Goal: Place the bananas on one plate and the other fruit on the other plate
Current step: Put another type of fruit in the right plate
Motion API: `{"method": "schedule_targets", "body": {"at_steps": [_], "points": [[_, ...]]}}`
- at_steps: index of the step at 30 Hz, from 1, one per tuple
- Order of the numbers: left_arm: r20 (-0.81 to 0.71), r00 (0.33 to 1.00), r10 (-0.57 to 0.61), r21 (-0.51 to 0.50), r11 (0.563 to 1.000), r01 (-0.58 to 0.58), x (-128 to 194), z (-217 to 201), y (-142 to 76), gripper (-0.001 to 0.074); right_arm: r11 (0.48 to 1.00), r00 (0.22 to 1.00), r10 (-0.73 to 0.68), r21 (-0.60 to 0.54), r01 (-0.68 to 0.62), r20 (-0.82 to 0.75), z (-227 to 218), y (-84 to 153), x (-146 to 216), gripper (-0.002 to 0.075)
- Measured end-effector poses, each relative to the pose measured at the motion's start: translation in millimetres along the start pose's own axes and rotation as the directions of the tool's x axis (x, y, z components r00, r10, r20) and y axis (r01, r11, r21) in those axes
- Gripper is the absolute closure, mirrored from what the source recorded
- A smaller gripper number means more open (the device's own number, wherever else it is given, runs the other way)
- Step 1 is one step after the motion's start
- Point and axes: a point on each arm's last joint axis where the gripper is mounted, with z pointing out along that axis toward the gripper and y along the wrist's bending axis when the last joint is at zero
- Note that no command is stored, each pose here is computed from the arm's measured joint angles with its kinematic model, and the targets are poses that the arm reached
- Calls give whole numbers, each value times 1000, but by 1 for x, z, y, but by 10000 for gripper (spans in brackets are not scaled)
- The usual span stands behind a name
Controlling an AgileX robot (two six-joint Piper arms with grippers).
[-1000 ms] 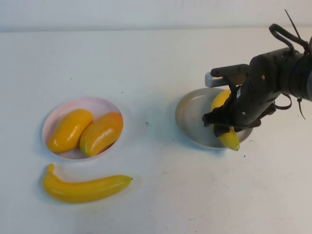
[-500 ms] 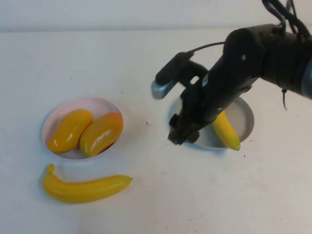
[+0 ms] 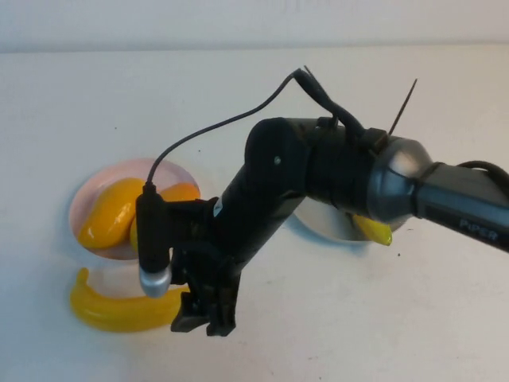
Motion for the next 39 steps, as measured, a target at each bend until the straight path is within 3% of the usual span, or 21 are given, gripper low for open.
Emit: {"method": "schedule_targets", "body": {"at_steps": [16, 23, 34, 39], "points": [[0, 1000, 0, 0, 1000, 0, 0, 0, 0, 734, 999, 999, -13, -37, 11, -30, 57, -24, 0, 274], [0, 1000, 0, 0, 1000, 0, 0, 0, 0, 734, 999, 997, -31, -46, 28, -77, 65, -26, 7, 351], [0, 1000, 0, 0, 1000, 0, 0, 0, 0, 734, 999, 995, 29, -34, -32, -96, 63, -23, 5, 433], [0, 1000, 0, 0, 1000, 0, 0, 0, 0, 734, 995, 994, 96, 27, -95, -43, 26, -10, -11, 433]]}}
